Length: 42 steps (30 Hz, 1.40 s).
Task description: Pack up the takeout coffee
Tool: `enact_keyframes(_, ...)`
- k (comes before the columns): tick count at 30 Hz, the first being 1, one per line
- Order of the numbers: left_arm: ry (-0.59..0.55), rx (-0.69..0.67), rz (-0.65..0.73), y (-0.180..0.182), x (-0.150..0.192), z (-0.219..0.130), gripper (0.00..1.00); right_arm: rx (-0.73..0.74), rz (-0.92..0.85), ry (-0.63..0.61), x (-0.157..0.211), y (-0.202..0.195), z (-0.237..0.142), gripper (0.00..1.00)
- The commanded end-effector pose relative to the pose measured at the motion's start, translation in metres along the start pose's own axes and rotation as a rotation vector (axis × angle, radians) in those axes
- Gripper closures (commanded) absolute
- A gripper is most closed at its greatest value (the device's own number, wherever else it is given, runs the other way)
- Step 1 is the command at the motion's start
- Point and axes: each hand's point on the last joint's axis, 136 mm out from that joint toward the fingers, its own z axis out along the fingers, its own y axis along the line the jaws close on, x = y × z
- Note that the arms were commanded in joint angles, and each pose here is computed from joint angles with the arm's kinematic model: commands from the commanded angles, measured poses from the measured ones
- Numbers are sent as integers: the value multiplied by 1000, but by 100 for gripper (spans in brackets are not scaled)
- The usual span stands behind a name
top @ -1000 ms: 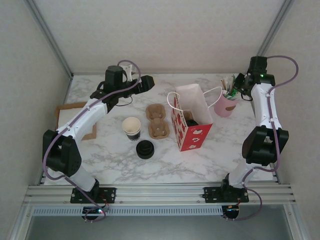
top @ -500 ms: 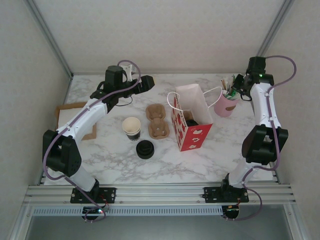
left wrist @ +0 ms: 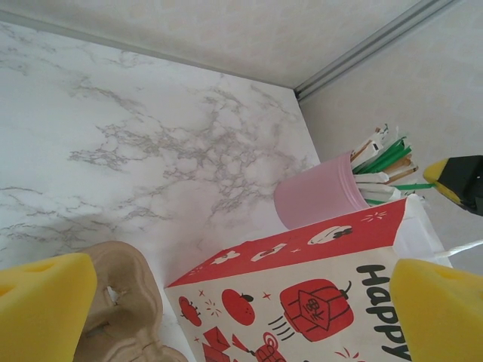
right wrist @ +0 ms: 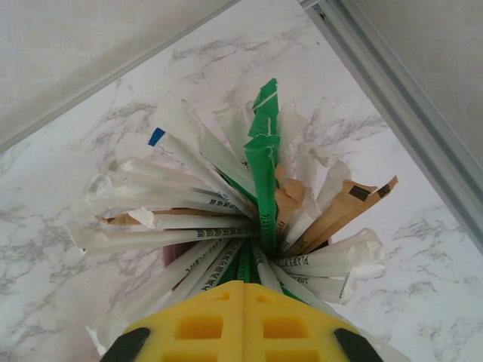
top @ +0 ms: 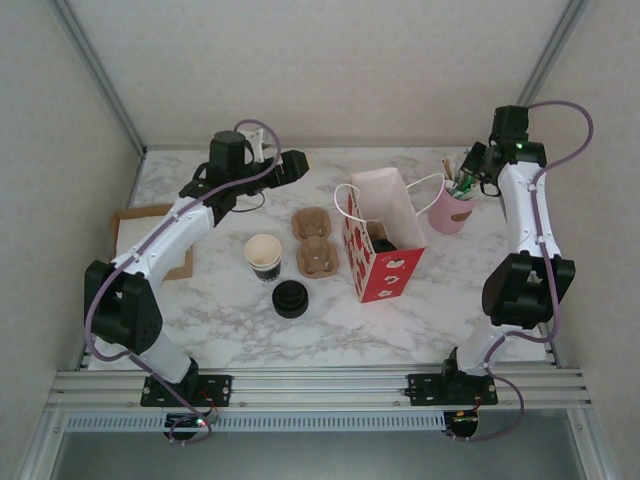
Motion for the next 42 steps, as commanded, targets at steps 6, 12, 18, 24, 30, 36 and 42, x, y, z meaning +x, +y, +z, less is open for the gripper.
enact_keyframes(6, -69, 45, 16, -24, -18, -29, 0, -12, -6, -119, -20, 3, -51, 100)
enact_keyframes(12, -107, 49, 15, -32, -20, -46, 0, -43, 9, -200, -29, 4, -89, 100)
enact_keyframes(18, -147, 58, 16, -42, -22, -67, 0, -77, 23, -290, -33, 2, -134, 100)
enact_keyframes(24, -191, 69, 17, -54, -22, -94, 0, -125, 33, -361, -31, 2, -183, 100)
enact_keyframes(30, -222, 75, 17, -64, -17, -121, 0, -188, 39, -414, -23, 2, -233, 100)
enact_keyframes(36, -242, 75, 12, -69, -11, -143, 0, -264, 46, -460, -14, 4, -277, 100)
enact_keyframes(42, -262, 68, 6, -71, -4, -162, 0, -370, 41, -466, -2, 15, -312, 100)
